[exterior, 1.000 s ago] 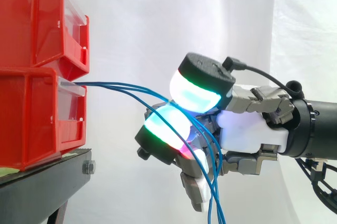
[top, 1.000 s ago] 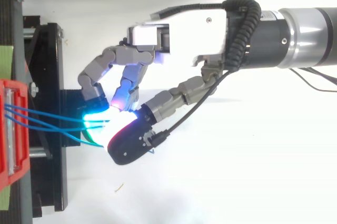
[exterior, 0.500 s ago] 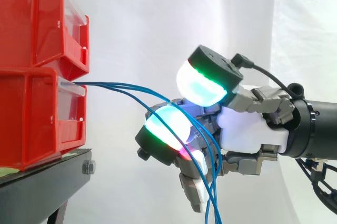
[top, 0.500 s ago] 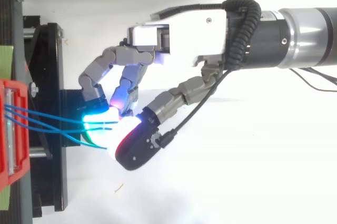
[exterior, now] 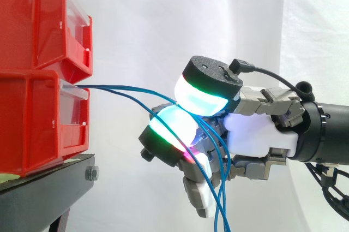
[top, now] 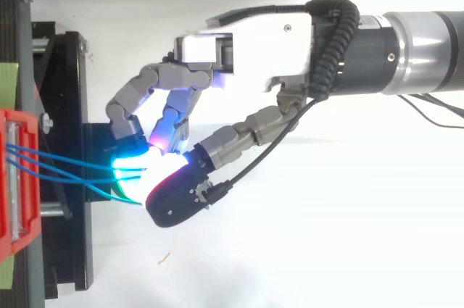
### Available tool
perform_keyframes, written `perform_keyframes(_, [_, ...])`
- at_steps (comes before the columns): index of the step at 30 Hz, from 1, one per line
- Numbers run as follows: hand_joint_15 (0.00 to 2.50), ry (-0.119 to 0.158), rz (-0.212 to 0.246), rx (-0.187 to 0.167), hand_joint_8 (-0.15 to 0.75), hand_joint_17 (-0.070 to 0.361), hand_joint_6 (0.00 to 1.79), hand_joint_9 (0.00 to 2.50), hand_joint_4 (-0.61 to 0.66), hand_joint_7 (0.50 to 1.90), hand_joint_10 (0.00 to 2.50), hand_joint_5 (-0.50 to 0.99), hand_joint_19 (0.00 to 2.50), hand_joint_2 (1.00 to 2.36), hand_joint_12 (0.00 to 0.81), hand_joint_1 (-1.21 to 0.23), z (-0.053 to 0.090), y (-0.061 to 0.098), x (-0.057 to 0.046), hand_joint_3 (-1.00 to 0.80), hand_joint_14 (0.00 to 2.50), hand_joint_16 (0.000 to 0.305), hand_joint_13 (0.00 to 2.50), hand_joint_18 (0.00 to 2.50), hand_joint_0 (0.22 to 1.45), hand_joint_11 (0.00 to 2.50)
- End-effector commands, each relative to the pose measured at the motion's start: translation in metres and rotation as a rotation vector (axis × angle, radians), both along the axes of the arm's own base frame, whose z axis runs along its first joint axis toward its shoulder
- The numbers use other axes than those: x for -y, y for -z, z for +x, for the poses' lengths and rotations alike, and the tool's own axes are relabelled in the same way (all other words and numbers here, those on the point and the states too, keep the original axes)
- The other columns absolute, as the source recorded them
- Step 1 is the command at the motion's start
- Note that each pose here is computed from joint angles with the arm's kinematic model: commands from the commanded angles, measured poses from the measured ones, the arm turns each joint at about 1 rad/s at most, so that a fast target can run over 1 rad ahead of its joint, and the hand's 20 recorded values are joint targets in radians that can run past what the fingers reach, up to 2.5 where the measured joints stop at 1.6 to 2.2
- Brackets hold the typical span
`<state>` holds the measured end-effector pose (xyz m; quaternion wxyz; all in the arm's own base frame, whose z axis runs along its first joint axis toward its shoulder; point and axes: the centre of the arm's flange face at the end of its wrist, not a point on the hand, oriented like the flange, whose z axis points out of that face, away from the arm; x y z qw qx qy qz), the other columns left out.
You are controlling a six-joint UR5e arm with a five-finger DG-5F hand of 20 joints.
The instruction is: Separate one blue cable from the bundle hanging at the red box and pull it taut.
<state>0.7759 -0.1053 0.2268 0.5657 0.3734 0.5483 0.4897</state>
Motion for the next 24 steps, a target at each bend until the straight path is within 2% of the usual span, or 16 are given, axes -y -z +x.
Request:
perform_keyframes(1, [0.54,0.000,0.001,-0.001,0.399,0.119,0.92,0.84,0.14,1.14,0.02,-0.17,0.53,1.02,0.432,-0.76,-0.0003,0.0005,0.0000,-0.17,0.02,0.053,0.99,1.03,0.63,0.84])
perform_keyframes(8, [0.55,-0.001,0.018,-0.003,0.374,0.109,0.93,0.82,0.08,1.16,0.02,-0.19,0.52,1.01,0.409,-0.85,0.0000,0.0000,0.0001,-0.26,0.02,0.048,0.96,0.99,0.70,0.87])
perform_keyframes(11, [0.55,0.000,0.042,-0.007,0.369,0.108,0.93,0.83,0.08,1.20,0.01,-0.19,0.52,1.01,0.405,-0.87,0.0001,0.0001,-0.0006,-0.30,0.02,0.048,0.95,0.98,0.73,0.87])
perform_keyframes(15, [0.55,0.004,0.096,-0.016,0.363,0.107,0.93,0.85,0.12,1.13,0.01,-0.19,0.52,1.01,0.399,-0.87,0.0000,0.0010,-0.0016,-0.40,0.02,0.047,0.95,0.98,0.73,0.86])
perform_keyframes(18, [0.55,0.002,0.110,-0.017,0.371,0.105,0.92,0.87,0.16,1.11,0.02,-0.18,0.53,1.00,0.401,-0.81,0.0003,0.0005,-0.0016,-0.50,0.02,0.047,0.97,0.98,0.69,0.85])
perform_keyframes(24, [0.55,0.003,0.116,-0.018,0.381,0.110,0.89,0.93,0.17,1.10,0.02,-0.16,0.56,1.00,0.407,-0.62,0.0001,0.0005,-0.0005,-0.50,0.02,0.049,1.01,1.01,0.57,0.81])
